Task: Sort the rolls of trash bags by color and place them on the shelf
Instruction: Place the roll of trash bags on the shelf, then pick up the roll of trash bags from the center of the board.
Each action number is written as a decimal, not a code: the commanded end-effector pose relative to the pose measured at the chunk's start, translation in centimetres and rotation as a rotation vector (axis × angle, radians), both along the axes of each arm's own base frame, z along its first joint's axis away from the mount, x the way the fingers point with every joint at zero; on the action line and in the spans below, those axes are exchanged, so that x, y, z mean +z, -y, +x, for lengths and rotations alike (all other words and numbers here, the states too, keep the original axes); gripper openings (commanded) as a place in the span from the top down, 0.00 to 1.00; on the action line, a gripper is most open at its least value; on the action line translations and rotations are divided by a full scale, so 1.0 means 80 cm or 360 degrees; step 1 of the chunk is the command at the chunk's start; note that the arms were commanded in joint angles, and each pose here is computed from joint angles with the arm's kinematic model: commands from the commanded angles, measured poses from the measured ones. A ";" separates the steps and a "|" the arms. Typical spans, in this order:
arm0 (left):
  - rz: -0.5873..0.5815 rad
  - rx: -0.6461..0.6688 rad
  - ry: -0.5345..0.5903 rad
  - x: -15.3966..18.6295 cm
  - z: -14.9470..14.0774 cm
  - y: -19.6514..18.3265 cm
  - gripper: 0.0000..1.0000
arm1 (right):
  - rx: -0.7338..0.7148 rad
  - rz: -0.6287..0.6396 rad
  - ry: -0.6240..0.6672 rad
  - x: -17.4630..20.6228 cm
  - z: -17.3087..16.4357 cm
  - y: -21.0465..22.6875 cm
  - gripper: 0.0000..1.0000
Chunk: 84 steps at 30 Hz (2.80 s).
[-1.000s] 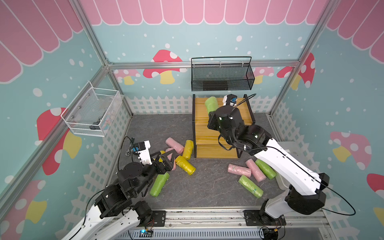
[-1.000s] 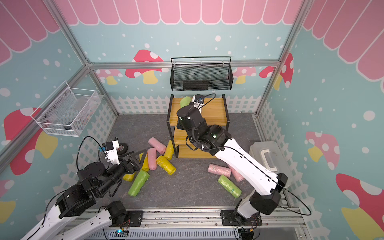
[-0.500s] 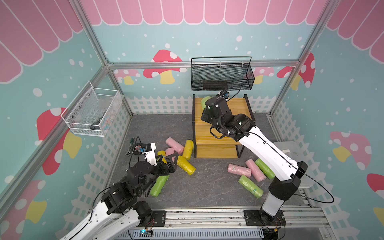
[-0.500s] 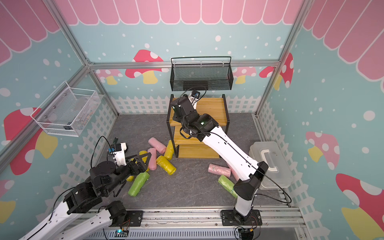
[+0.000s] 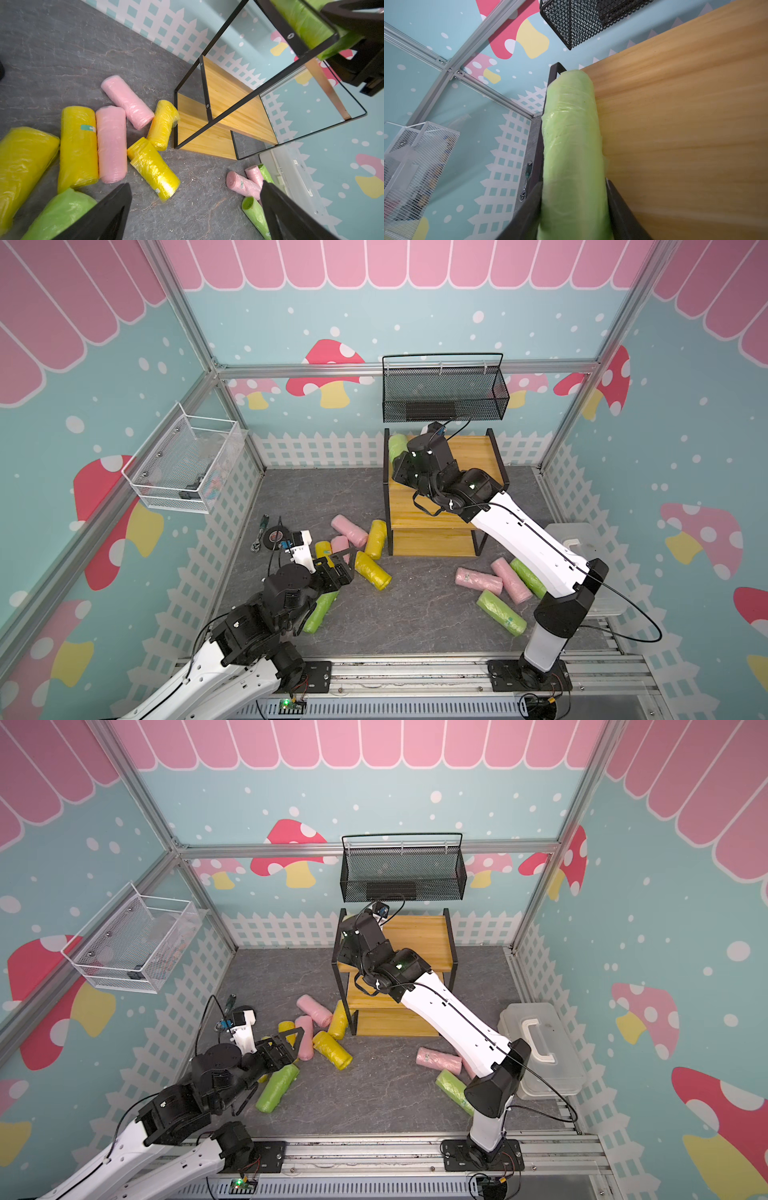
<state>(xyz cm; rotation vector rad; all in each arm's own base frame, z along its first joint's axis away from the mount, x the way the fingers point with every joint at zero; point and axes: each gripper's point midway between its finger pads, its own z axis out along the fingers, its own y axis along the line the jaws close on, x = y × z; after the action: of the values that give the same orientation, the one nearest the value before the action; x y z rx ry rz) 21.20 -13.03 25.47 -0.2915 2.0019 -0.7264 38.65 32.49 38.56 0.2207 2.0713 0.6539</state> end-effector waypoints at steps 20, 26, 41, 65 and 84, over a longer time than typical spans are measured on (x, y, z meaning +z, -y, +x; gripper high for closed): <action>-0.0022 0.0328 -0.0590 -0.097 0.022 -0.006 0.03 | 0.0388 -0.0417 0.0431 0.094 -0.081 0.109 0.12; 0.0016 0.0301 -0.0846 -0.144 0.046 0.009 0.03 | 0.0580 -0.0504 0.0586 0.101 -0.136 0.136 0.12; 0.0086 0.0181 -0.1126 -0.190 0.107 0.064 0.22 | 0.0582 -0.0575 0.0499 0.000 -0.210 0.204 0.19; 0.0334 0.0451 -0.1308 -0.271 0.126 0.019 0.30 | 0.0756 -0.0602 0.0257 -0.057 -0.211 0.179 0.20; 0.0246 0.0348 -0.1380 -0.310 0.117 0.032 0.72 | 0.0707 -0.0644 0.0243 -0.031 -0.250 0.223 0.19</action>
<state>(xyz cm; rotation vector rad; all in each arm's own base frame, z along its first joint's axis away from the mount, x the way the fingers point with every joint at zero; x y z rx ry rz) 31.86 -15.92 2.48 -0.8197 2.6983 -0.3297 19.70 16.03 35.59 -0.5140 2.0616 0.5090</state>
